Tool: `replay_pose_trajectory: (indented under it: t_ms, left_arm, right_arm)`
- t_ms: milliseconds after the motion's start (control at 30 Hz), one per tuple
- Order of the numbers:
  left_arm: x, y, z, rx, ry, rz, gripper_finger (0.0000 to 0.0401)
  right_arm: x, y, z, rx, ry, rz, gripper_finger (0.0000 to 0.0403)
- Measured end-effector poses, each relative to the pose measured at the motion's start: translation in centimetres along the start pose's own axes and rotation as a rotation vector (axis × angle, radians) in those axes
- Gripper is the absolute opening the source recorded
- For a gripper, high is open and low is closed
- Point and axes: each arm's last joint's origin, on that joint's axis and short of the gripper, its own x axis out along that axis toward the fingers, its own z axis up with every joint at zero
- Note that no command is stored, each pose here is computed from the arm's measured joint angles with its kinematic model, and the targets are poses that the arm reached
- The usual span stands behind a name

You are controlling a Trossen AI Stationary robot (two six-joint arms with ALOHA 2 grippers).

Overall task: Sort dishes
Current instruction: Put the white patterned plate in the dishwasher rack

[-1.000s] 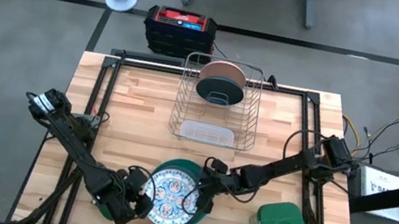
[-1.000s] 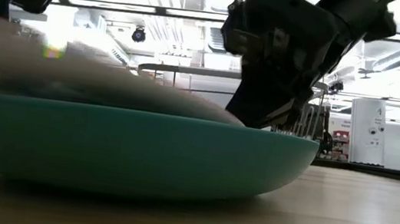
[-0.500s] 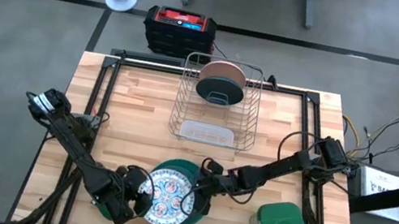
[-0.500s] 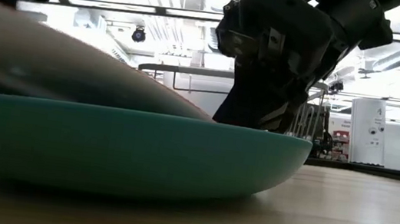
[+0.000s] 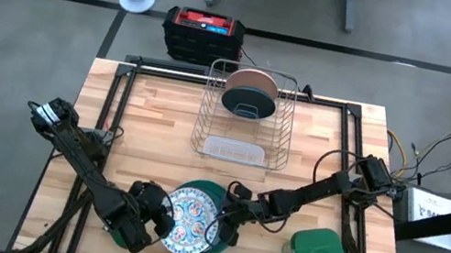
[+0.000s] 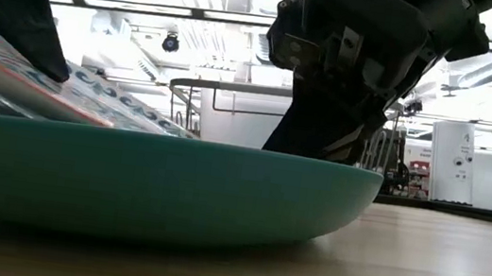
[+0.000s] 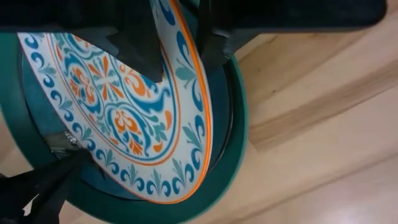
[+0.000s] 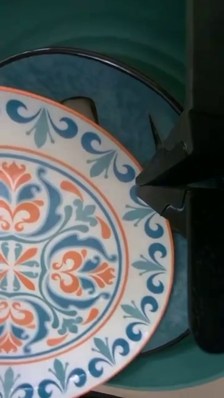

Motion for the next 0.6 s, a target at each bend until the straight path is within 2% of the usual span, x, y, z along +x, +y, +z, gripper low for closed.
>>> replay_pose_trajectory:
  t_ms: [433, 600]
  left_arm:
    - [-0.3, 0.2, 0.4, 0.060, -0.051, -0.001, 0.0070]
    - [-0.4, 0.1, 0.5, 0.091, -0.093, -0.011, 0.0051]
  right_arm:
    - [-2.9, -0.2, 0.6, 0.007, 0.056, -0.055, 0.0001]
    - [-4.3, -0.2, 0.7, 0.013, 0.096, -0.061, 0.0028]
